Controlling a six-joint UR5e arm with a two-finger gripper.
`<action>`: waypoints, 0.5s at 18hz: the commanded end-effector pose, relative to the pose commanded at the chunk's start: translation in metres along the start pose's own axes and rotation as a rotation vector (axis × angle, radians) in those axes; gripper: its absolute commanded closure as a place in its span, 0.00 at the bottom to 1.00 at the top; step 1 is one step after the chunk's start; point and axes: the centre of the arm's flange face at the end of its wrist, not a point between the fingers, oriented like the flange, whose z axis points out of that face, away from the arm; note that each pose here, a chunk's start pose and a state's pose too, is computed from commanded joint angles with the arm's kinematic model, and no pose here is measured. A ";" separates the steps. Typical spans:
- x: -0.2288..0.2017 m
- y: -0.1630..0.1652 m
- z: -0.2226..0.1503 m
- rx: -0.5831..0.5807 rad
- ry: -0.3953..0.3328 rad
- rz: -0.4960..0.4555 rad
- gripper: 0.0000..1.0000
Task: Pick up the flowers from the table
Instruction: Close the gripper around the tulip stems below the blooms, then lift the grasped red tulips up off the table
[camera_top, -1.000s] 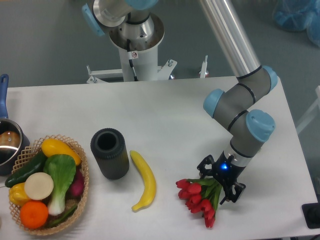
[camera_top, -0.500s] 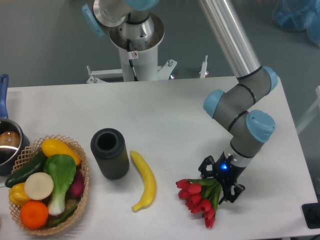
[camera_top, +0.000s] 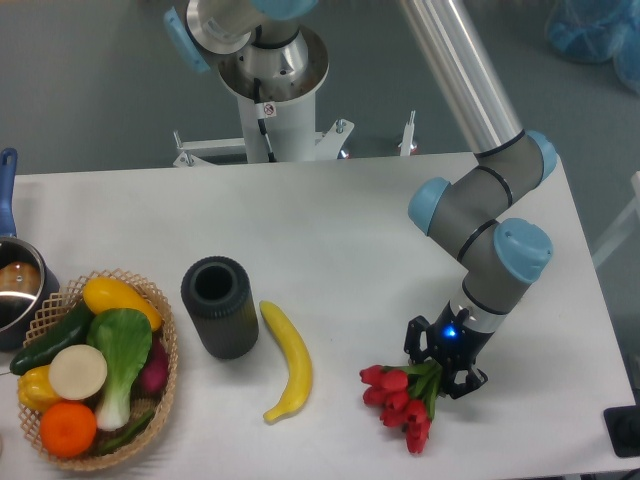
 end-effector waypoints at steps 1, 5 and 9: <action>0.000 -0.001 -0.001 0.000 -0.001 0.001 0.56; 0.002 -0.007 -0.013 0.003 -0.013 0.006 0.56; 0.002 -0.019 -0.031 0.021 -0.037 0.015 0.56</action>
